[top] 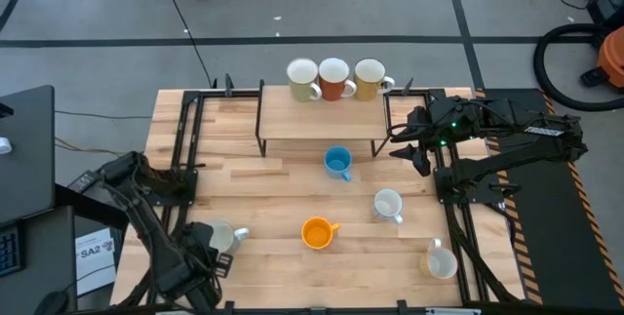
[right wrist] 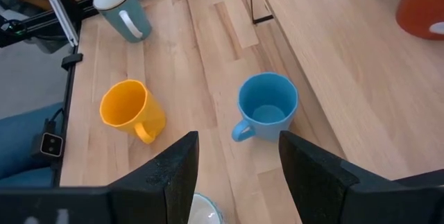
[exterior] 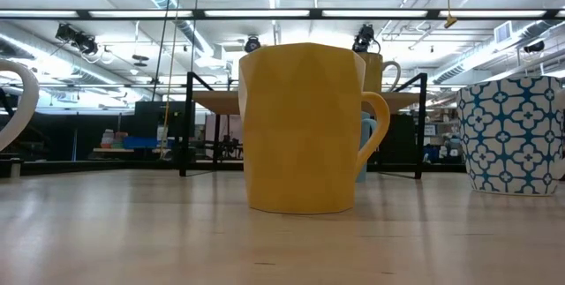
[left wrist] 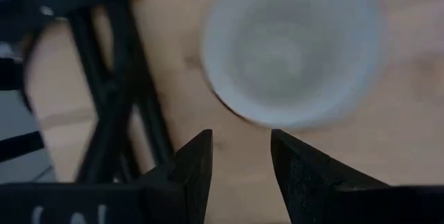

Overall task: Place coffee mugs
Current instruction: Put the light blue mug on the shelf

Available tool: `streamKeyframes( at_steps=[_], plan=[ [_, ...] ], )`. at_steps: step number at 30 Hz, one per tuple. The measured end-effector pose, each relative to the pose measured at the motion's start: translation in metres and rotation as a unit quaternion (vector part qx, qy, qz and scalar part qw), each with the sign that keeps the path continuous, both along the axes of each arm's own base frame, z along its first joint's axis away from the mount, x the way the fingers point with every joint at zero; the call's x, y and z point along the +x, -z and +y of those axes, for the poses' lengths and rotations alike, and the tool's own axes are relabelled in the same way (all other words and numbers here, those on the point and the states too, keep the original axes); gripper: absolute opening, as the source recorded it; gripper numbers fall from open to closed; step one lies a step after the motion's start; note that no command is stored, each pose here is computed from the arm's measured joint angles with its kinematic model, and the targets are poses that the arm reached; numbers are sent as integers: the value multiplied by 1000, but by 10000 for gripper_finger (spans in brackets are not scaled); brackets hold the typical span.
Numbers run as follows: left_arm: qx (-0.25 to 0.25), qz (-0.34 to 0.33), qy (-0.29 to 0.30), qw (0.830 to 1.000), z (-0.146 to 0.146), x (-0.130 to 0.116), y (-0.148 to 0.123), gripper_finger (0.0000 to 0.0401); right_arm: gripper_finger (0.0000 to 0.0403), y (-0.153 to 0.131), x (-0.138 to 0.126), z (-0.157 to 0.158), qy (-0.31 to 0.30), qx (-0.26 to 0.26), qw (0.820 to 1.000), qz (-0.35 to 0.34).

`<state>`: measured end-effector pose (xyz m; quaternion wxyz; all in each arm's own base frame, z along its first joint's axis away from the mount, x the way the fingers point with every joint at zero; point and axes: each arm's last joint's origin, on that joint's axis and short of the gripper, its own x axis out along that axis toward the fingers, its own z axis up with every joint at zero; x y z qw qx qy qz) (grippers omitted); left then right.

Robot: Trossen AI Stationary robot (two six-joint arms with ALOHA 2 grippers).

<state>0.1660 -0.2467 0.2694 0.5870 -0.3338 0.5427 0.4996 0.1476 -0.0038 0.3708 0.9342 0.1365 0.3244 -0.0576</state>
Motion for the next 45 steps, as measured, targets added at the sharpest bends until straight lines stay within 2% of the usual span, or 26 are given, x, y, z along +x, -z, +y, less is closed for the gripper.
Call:
streamKeyframes(
  at_steps=[3,11,23,30,37,42,45],
  plan=[
    [25,19,-6,1000,11,-7,12,153,205,0,0,0,-3,-4,1000,0],
    [41,17,-17,999,32,-14,18,153,205,0,0,0,-3,-4,1000,0],
    [7,-8,-33,999,34,-7,48,152,205,0,0,0,-3,-4,1000,0],
    [9,-2,-34,999,40,-1,52,111,205,0,0,0,-3,-4,1000,0],
    [26,-23,10,999,49,9,48,35,205,0,0,0,-4,-4,1000,0],
    [41,-39,69,996,61,18,42,34,205,0,0,0,-4,-4,1000,0],
    [42,-33,127,990,75,22,30,34,205,0,0,0,-4,-4,1000,0]
  ],
)
